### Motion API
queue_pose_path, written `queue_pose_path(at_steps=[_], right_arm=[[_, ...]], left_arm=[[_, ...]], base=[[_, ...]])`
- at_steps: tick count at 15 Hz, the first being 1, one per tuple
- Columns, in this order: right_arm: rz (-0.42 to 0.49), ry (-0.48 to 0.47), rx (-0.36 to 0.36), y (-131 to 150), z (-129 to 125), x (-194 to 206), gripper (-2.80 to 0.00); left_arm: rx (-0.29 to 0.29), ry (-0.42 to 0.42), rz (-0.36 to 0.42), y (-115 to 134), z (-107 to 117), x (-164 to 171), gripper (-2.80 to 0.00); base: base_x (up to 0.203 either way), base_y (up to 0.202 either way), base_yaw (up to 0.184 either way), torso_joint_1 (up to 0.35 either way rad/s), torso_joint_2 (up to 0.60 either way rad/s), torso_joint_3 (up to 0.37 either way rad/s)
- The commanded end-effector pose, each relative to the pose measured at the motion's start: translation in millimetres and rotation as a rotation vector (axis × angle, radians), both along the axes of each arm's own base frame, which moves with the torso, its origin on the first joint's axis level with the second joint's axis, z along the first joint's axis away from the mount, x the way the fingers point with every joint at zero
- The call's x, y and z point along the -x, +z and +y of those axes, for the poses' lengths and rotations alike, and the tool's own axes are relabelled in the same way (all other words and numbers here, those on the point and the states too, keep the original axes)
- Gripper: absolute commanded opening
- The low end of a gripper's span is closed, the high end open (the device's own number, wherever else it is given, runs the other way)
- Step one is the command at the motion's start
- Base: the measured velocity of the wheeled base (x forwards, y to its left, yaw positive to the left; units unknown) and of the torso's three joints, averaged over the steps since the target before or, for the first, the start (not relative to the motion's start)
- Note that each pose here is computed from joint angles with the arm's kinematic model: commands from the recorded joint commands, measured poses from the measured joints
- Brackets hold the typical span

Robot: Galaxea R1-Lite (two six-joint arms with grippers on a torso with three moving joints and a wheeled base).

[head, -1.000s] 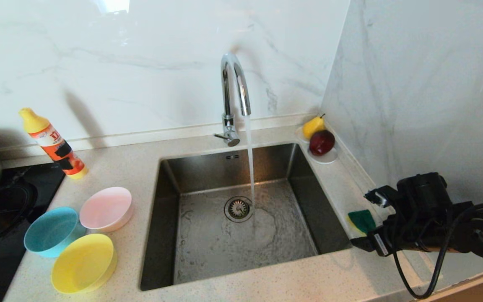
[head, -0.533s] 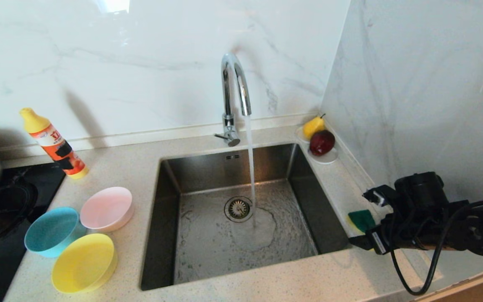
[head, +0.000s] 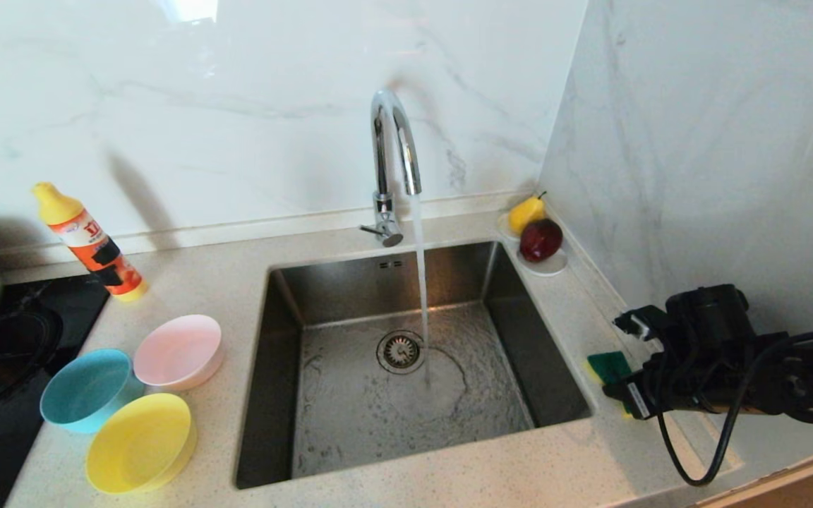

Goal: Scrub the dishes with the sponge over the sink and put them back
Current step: Pick up a bowl and the sponge

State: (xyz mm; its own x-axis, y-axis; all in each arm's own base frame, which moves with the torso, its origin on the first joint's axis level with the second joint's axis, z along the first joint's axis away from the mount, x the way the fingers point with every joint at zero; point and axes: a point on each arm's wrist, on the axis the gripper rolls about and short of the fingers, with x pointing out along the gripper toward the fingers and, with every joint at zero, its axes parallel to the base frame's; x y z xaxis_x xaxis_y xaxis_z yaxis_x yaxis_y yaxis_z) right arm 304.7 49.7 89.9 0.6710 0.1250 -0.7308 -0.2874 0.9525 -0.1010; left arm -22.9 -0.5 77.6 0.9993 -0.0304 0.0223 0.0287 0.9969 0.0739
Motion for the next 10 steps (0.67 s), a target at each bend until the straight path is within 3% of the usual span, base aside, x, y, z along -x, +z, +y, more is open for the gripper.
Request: queue_pose_path(at_steps=[1, 6, 10], right_arm=[[0.001, -0.001, -0.001, 0, -1, -3, -2.80], [-0.017, -0.001, -0.003, 15, -2, 6, -2.80], [-0.036, 0.034, -0.011, 42, 3, 29, -2.80]], left_arm=[[0.000, 0.000, 0.018, -5, 0, -1, -2.80], [0.000, 0.000, 0.018, -5, 0, -1, -2.80], [0.000, 0.000, 0.018, -5, 0, -1, -2.80]], base=[[0.000, 0.000, 0.000, 0.000, 0.00, 0.000], [0.000, 0.000, 0.000, 0.000, 0.00, 0.000], [0.000, 0.000, 0.000, 0.000, 0.00, 0.000]])
